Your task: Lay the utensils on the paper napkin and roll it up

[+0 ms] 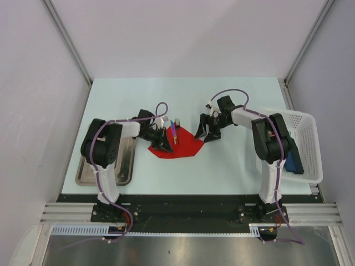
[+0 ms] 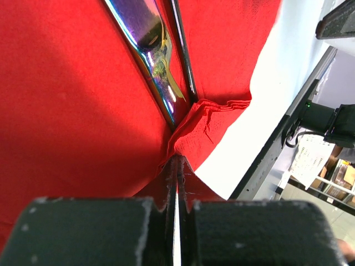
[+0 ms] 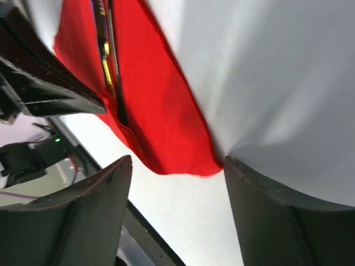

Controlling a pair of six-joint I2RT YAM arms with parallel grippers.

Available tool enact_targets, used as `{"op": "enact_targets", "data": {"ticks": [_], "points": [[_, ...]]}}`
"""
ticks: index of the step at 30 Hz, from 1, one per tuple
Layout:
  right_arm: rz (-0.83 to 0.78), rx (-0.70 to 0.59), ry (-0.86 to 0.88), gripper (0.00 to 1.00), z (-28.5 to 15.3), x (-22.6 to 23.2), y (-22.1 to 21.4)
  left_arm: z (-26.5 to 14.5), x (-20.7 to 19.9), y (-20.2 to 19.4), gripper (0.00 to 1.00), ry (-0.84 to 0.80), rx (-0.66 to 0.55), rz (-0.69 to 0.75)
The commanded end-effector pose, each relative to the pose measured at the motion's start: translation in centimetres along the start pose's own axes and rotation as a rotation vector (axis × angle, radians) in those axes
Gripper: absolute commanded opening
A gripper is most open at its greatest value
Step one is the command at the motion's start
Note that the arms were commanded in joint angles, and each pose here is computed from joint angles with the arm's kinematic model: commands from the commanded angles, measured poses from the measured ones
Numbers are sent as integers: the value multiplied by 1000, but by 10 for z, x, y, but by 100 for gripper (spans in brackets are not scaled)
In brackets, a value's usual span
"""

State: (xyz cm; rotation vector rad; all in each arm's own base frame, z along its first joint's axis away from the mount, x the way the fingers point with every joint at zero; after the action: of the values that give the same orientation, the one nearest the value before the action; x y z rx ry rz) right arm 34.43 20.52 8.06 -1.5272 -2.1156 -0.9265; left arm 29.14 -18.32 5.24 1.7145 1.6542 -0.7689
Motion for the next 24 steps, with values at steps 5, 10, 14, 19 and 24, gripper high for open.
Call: {"op": "enact_targets", "data": {"ticks": [5,10,14,19,24], "points": [[100,57,226,62,35,1,-11,3,9,8,0,53,-28,28],[82,8,374,54,19,24,-3,3,8,9,0,53,-32,30],[90,1,412,50,12,35,-6,3,8,9,0,51,-32,31],[83,19,369,37,16,40,-12,3,8,11,0,49,-35,27],[51,10,345,18,18,50,-1,3,5,12,0,44,-39,25]]}}
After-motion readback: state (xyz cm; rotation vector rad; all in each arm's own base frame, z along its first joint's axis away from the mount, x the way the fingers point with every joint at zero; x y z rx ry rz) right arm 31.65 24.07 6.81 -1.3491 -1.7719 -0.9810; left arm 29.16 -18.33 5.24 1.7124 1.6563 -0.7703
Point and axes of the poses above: each gripper's point midway between its finger pads, its own z axis out along the fingers, its own x axis along the line the jaws close on, y = z × x, the point moved 6 cm from there along -z, back along the fingers, and after that the axes turned 9 degrees about -z, right-handed, at the moved point
